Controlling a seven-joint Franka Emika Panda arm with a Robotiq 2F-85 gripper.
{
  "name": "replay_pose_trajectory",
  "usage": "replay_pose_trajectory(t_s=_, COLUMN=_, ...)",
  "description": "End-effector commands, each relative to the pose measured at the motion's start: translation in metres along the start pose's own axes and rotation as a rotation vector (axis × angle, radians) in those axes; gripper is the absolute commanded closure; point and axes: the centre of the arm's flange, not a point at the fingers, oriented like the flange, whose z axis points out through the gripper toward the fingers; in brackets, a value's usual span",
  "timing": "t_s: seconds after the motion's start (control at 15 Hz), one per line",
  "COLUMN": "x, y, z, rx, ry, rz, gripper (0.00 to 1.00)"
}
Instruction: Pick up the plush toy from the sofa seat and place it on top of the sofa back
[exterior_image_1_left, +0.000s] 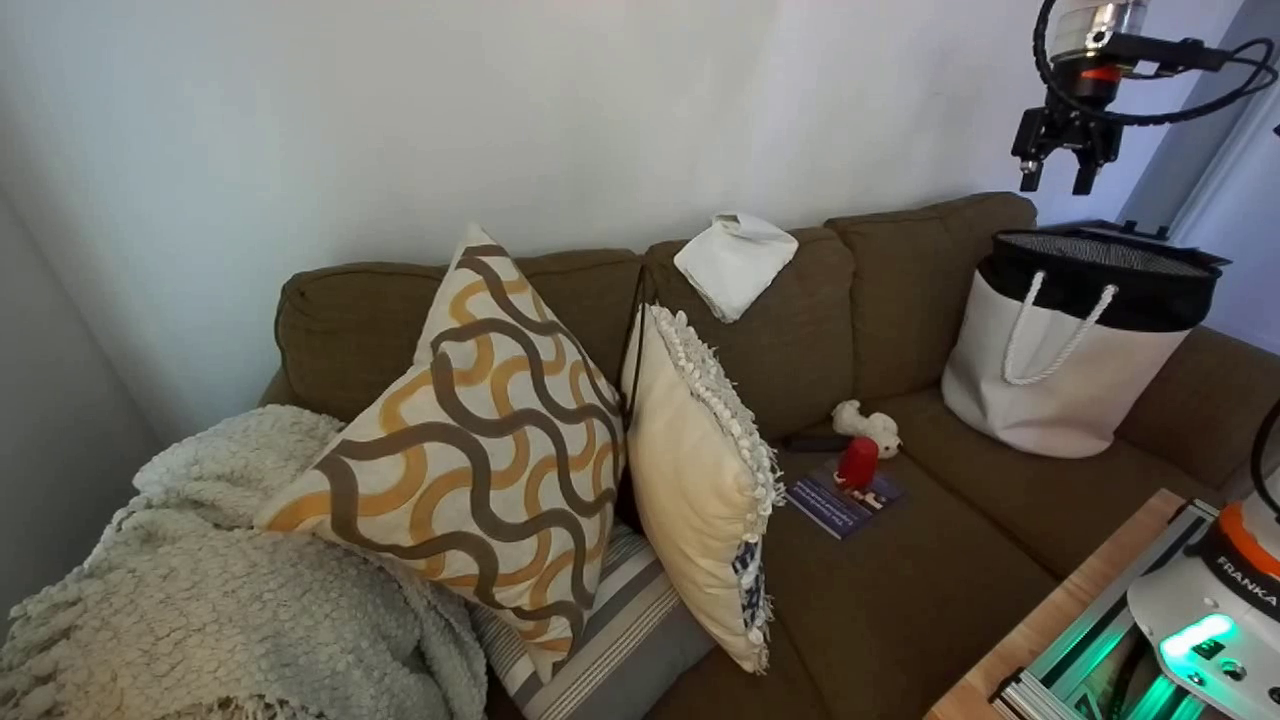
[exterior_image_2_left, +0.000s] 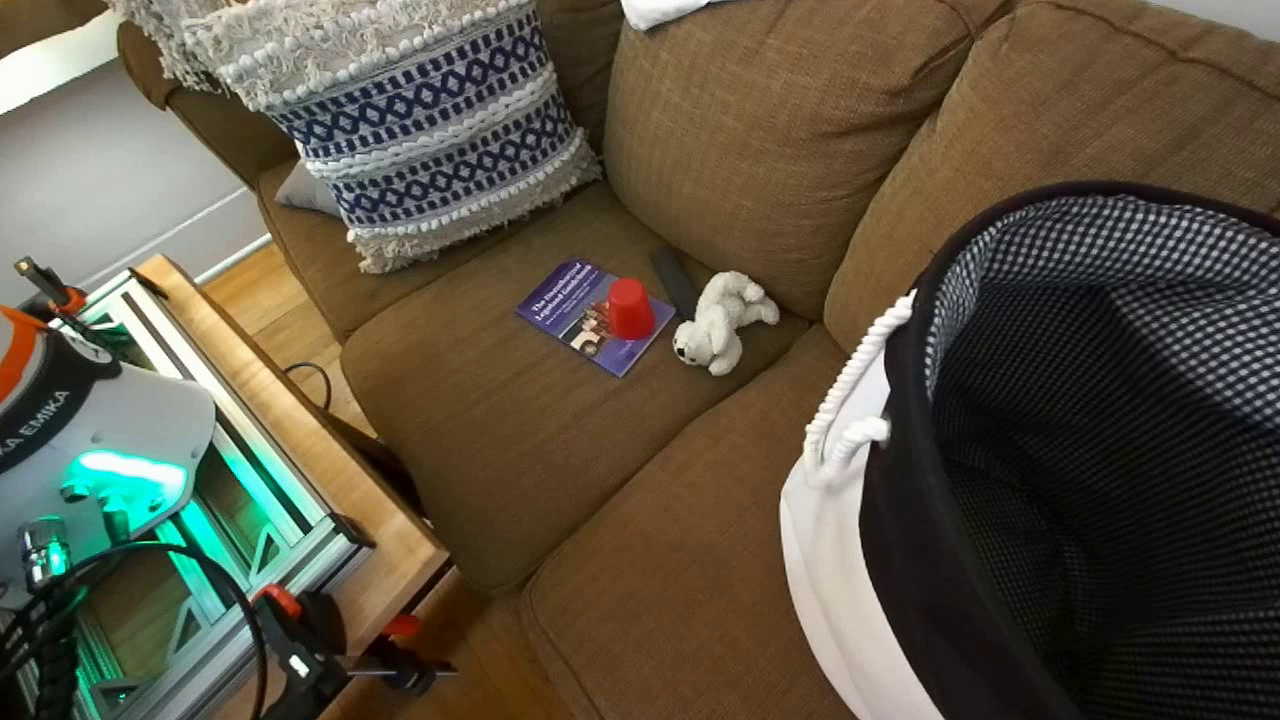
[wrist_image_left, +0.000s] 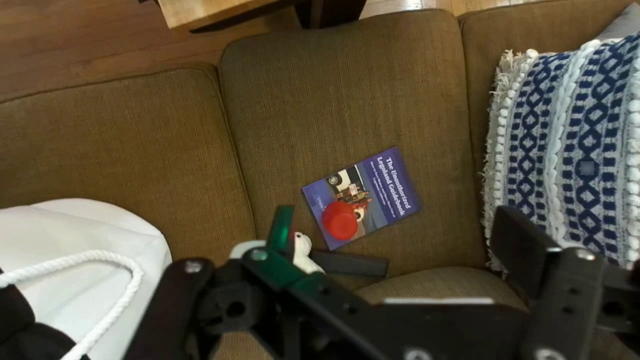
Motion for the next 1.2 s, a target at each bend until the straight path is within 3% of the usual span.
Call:
replay_pose_trajectory(t_s=0.0, x=0.020, y=0.031, z=0.051, rx=0.052, ry=-0.106, rz=0.041, gripper=0.00)
replay_pose_trajectory(t_s=0.13, x=0.026, y=0.041, z=0.071, rx=0.078, ry=-0.189, rz=0.063, gripper=0.00)
replay_pose_trajectory(t_s=0.2, x=0.019, y=0.031, z=0.055, rx=0.028, ry=-0.128, rz=0.052, gripper=0.00)
replay_pose_trajectory(t_s=0.4, x=0.028, y=0.039, z=0.075, rx=0.043, ry=-0.175, rz=0.066, gripper=0.00)
replay_pose_trajectory(t_s=0.67, x=0.035, y=0.042, z=0.075, rx=0.058, ry=-0.201, rz=0.090, gripper=0.00)
replay_pose_trajectory(t_s=0.8, x=0.067, y=0.062, z=0.089, rx=0.073, ry=-0.221, rz=0.195, gripper=0.00)
replay_pose_trajectory(t_s=1.13, x=0.150, y=0.125, z=0.157, rx=-0.089, ry=-0.137, rz=0.444, gripper=0.00)
